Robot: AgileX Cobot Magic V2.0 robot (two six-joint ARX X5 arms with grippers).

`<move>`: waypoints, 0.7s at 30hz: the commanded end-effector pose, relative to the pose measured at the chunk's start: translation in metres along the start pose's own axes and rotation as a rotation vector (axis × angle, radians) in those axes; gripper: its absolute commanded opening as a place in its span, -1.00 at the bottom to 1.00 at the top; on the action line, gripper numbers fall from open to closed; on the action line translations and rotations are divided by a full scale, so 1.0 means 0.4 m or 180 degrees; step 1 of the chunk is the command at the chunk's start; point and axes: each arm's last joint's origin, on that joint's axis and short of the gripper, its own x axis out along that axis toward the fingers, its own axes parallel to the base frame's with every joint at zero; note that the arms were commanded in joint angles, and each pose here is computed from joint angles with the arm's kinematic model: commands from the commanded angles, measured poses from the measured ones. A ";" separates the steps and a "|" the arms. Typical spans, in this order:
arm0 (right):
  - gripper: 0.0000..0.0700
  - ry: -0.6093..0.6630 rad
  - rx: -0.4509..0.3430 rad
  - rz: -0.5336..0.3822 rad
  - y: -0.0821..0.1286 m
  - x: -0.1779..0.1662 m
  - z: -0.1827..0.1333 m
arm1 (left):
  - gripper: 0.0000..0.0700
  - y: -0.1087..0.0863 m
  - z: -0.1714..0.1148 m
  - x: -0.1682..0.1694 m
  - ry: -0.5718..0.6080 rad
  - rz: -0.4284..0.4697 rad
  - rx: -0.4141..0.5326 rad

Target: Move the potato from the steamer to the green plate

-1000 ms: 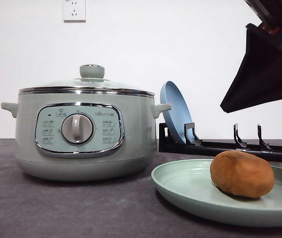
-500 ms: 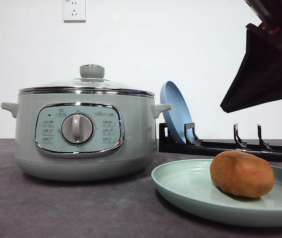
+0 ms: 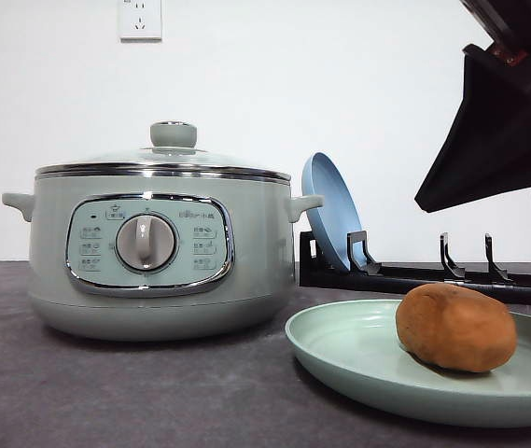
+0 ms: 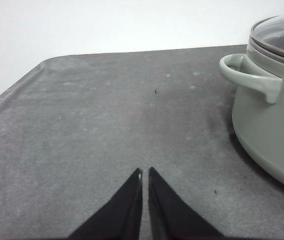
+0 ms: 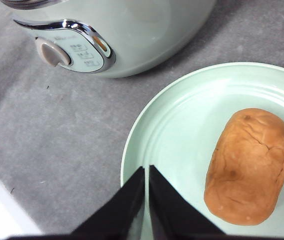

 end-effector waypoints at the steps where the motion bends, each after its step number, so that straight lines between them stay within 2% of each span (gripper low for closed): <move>1: -1.00 -0.0025 0.0007 0.0017 0.004 0.001 0.004 | -0.96 -0.001 -0.018 0.005 0.0082 0.0009 -0.0032; 14: -1.00 -0.0031 0.0008 0.0016 0.004 0.000 0.005 | -0.96 -0.001 -0.018 0.005 0.0082 0.0009 -0.0032; 18: -1.00 -0.0250 -0.0080 -0.0057 -0.009 -0.029 0.016 | -0.96 -0.001 -0.018 0.005 0.0082 0.0009 -0.0032; 21: -1.00 -0.0585 -0.0094 -0.0169 -0.023 -0.071 0.030 | -0.96 -0.001 -0.018 0.005 0.0082 0.0009 -0.0032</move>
